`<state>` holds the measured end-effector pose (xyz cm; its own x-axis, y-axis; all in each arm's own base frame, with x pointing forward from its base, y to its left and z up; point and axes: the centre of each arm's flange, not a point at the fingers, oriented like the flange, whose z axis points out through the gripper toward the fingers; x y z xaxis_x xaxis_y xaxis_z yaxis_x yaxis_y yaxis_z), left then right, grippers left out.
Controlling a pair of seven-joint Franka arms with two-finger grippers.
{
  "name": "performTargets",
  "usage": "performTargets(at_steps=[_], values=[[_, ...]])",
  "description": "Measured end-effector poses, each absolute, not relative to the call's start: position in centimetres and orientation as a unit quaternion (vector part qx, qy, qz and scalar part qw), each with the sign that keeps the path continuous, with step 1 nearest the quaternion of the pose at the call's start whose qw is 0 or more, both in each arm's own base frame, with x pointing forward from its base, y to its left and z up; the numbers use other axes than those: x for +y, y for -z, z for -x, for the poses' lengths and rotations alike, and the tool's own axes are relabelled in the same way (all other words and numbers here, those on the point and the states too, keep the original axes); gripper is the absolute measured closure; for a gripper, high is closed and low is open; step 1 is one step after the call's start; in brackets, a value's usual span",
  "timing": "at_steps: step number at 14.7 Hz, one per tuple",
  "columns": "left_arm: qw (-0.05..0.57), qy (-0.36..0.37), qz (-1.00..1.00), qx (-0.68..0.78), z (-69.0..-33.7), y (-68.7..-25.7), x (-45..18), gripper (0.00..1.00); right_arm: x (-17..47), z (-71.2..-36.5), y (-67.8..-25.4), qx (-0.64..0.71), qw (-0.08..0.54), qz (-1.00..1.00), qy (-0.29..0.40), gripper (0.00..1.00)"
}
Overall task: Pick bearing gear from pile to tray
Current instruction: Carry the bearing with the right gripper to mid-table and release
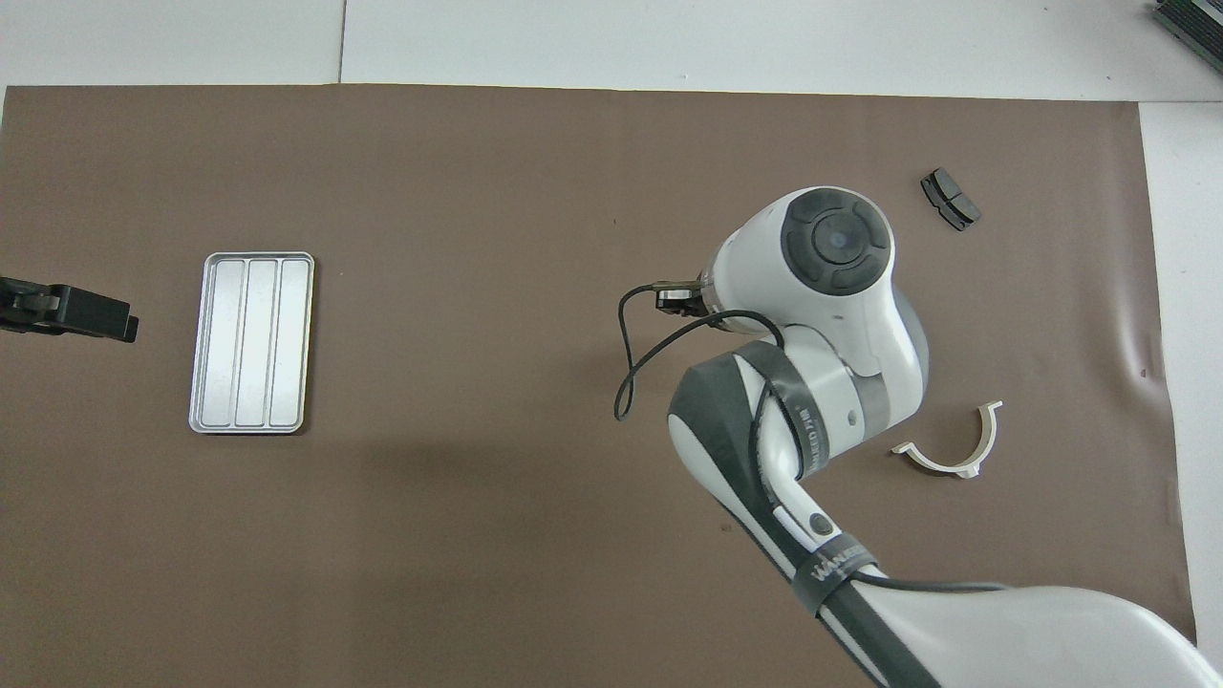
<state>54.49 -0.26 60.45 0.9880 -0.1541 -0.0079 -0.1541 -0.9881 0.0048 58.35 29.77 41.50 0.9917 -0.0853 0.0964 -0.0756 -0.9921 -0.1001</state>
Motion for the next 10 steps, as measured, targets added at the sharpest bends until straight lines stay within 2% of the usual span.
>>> performTargets(at_steps=[3,7,10], values=[[0.002,0.004,-0.997,-0.077,-54.5,-60.5,-0.3,0.0,35.8,-56.5,-40.4,0.075,0.069,0.993,0.056,0.65],[0.002,0.004,-0.997,-0.077,-54.5,-60.5,-0.3,0.0,43.4,-54.4,-35.1,0.093,0.075,0.991,0.057,0.65],[0.002,0.004,-0.997,-0.077,-54.5,-60.5,-0.3,0.0,45.1,-54.1,-32.1,0.091,0.063,0.991,0.069,0.65]])
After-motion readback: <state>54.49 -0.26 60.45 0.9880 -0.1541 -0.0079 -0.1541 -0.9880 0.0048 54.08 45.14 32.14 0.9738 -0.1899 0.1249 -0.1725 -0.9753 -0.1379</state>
